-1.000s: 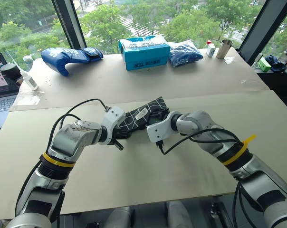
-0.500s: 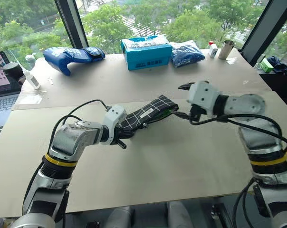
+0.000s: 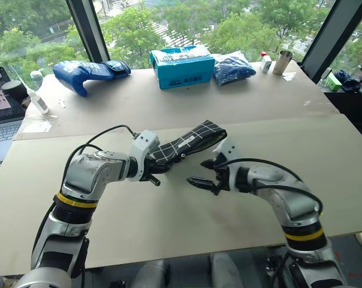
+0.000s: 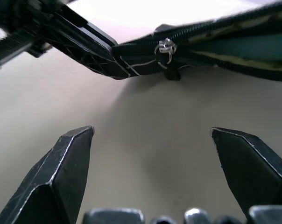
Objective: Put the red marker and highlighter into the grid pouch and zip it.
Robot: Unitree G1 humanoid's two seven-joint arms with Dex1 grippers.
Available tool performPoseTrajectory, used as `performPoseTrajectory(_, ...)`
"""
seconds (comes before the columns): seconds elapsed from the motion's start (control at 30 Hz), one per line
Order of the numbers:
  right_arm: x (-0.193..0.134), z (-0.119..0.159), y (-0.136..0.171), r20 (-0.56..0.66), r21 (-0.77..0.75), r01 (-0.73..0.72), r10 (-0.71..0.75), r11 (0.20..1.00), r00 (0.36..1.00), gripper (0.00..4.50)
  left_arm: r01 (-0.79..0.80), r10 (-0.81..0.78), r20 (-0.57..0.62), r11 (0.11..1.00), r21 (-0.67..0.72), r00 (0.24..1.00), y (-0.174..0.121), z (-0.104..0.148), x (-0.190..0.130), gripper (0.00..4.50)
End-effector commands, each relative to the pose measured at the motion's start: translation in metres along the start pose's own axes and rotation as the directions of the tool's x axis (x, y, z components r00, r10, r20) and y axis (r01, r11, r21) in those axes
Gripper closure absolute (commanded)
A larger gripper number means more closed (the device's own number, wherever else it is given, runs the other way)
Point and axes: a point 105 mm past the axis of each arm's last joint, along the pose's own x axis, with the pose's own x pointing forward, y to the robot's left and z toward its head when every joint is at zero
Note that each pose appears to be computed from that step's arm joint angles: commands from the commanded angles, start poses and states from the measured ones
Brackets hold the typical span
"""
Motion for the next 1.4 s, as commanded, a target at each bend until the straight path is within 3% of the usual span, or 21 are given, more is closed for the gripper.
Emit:
performPoseTrajectory(0.03, 0.016, 0.019, -0.001, 0.046, -0.06, 0.05, -0.048, 0.997, 0.998, 0.07, -0.007, 0.006, 0.042, 1.0, 0.023, 0.999, 0.0, 0.012, -0.005, 4.5)
performPoseTrajectory(0.43, 0.043, 0.039, 0.004, 0.096, -0.109, 0.043, -0.033, 0.993, 0.995, 0.07, -0.017, 0.015, 0.05, 1.0, 0.022, 0.999, 0.0, 0.015, -0.007, 4.5)
performPoseTrajectory(0.53, 0.044, 0.042, 0.002, 0.105, -0.11, 0.049, -0.037, 0.993, 0.994, 0.78, -0.016, 0.015, 0.05, 1.0, 0.02, 0.999, -0.001, 0.015, -0.007, 4.5)
performPoseTrajectory(0.87, 0.044, 0.056, -0.006, 0.155, -0.072, 0.061, -0.049, 0.996, 0.987, 4.25, -0.016, 0.015, 0.046, 1.0, 0.015, 0.999, -0.001, 0.013, -0.006, 4.5)
performPoseTrajectory(0.9, 0.044, 0.056, -0.006, 0.157, -0.069, 0.061, -0.05, 0.996, 0.986, 4.43, -0.017, 0.016, 0.046, 1.0, 0.015, 0.999, -0.001, 0.013, -0.006, 4.5)
performPoseTrajectory(1.13, 0.035, 0.049, -0.009, 0.138, -0.1, 0.057, -0.043, 0.993, 0.99, 4.43, -0.02, 0.019, 0.047, 1.0, 0.014, 0.999, -0.001, 0.013, -0.005, 4.5)
performPoseTrajectory(1.4, -0.033, 0.018, -0.054, -0.018, -0.314, 0.153, -0.167, 0.937, 0.986, 4.43, -0.026, 0.025, 0.047, 1.0, 0.013, 0.999, 0.0, 0.01, -0.005, 4.5)
